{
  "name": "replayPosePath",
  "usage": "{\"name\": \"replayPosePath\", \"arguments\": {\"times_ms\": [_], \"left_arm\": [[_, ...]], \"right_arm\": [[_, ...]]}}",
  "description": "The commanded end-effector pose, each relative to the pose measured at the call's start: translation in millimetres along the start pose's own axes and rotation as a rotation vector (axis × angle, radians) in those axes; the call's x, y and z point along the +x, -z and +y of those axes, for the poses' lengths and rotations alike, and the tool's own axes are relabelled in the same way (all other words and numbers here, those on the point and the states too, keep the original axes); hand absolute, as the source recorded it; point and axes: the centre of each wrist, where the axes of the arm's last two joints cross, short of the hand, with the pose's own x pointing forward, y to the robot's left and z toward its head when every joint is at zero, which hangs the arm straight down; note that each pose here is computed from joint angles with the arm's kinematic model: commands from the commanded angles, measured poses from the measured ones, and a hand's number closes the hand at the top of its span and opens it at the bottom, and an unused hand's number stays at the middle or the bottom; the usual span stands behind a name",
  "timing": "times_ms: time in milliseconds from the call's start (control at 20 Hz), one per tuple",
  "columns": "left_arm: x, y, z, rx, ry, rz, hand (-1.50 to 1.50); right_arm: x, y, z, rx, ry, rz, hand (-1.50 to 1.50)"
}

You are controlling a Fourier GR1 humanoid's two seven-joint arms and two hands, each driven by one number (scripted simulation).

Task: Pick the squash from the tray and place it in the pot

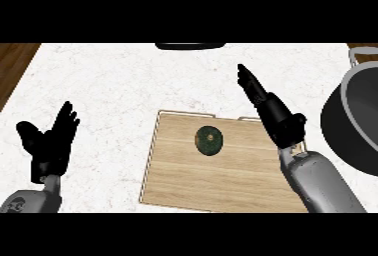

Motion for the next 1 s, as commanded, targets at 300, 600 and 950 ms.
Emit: {"name": "replayPosePath", "arguments": {"times_ms": [300,600,950], "left_arm": [[60.4,8.9,-22.3,-0.111,-0.014,-0.247,0.0],[87.5,3.1,-32.1,-0.171,-0.051,-0.327,0.0],[87.4,7.8,-19.4,-0.129,-0.045,-0.302,0.0]], "right_arm": [[77.2,50.3,-34.2,0.399,-0.489,-0.395,1.5],[-37.1,51.9,-54.1,0.344,-0.101,-0.47,-1.5],[9.9,89.3,-108.7,0.573,-0.19,-0.518,-1.5]]}}
